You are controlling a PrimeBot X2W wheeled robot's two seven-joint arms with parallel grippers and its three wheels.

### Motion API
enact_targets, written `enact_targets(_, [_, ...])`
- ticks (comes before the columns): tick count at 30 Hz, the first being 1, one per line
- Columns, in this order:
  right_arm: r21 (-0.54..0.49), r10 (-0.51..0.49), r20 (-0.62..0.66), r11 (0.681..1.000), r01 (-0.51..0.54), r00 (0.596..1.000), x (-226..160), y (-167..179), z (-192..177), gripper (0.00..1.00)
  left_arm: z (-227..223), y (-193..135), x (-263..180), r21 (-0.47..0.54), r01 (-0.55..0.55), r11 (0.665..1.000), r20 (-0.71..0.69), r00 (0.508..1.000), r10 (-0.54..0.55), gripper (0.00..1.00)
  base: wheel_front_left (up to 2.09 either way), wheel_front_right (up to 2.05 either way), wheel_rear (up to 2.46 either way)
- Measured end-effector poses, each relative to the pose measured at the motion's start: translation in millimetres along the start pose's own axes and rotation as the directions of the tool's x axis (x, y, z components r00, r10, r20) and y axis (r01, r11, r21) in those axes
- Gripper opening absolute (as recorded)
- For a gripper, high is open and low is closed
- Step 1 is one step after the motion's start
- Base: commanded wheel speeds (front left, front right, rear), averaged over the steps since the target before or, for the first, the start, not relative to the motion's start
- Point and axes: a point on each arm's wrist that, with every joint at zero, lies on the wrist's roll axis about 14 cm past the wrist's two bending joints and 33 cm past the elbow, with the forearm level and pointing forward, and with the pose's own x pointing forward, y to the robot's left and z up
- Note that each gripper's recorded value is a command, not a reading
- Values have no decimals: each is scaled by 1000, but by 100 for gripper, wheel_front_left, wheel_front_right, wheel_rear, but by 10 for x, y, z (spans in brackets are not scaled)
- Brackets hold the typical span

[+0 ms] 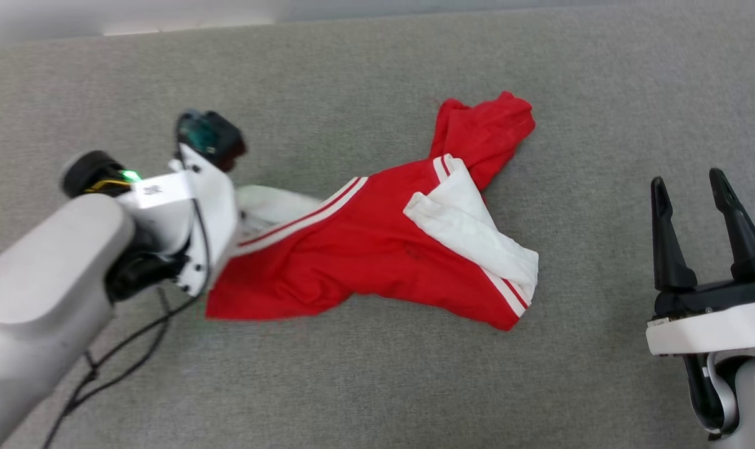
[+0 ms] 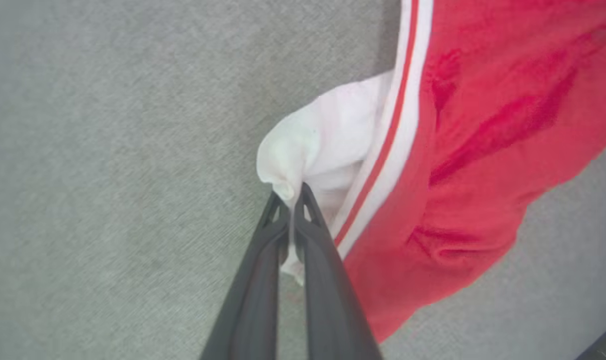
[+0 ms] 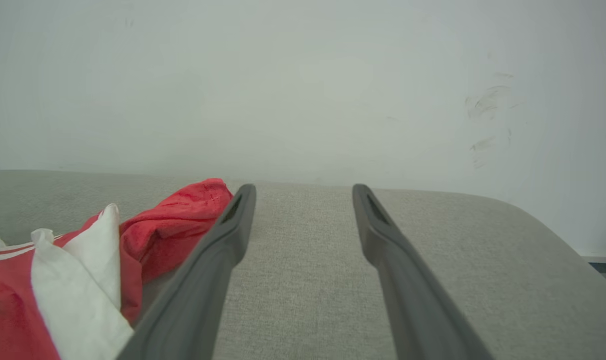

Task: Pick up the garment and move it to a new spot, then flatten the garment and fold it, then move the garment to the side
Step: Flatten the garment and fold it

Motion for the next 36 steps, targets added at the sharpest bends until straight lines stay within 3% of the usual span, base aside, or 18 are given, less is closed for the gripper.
enact_targets(7, [16, 8, 6, 1000, -8, 1000, -12, 65, 14, 100, -543, 587, -241, -132, -187, 974, -68, 982, 179, 0, 0, 0, 0])
enact_targets(12, [16, 6, -14, 1000, -6, 1000, -48, 58, -42, 100, -1015, 597, -115, -235, -213, 948, -169, 970, 176, 0, 0, 0, 0])
enact_targets(15, [12, 2, -18, 1000, -2, 1000, -68, 44, -43, 100, -1040, 603, -80, -254, -219, 942, -168, 969, 180, 0, 0, 0, 0])
enact_targets(16, [12, 1, -18, 1000, -1, 1000, -74, 42, -39, 100, -1035, 603, -78, -258, -221, 941, -157, 970, 185, 5, 0, 0, 0])
enact_targets(17, [12, 1, -17, 1000, -1, 1000, -80, 41, -33, 100, -1024, 606, -83, -256, -225, 940, -147, 970, 192, 100, 0, 0, 0])
enact_targets(21, [10, -6, -12, 1000, 6, 1000, -121, 25, 5, 100, -800, 628, -165, -226, -233, 946, -59, 972, 226, 100, 0, 0, 0])
enact_targets(30, [29, 5, 21, 1000, -6, 1000, -191, 113, 142, 100, 225, 613, -738, -94, -247, 964, 219, 940, 263, 100, 0, 0, 0])
enact_targets(36, [28, -2, 21, 1000, 2, 1000, -173, 83, 132, 100, 815, 126, -590, -22, -99, 995, 278, 955, 101, 100, 0, 0, 0])
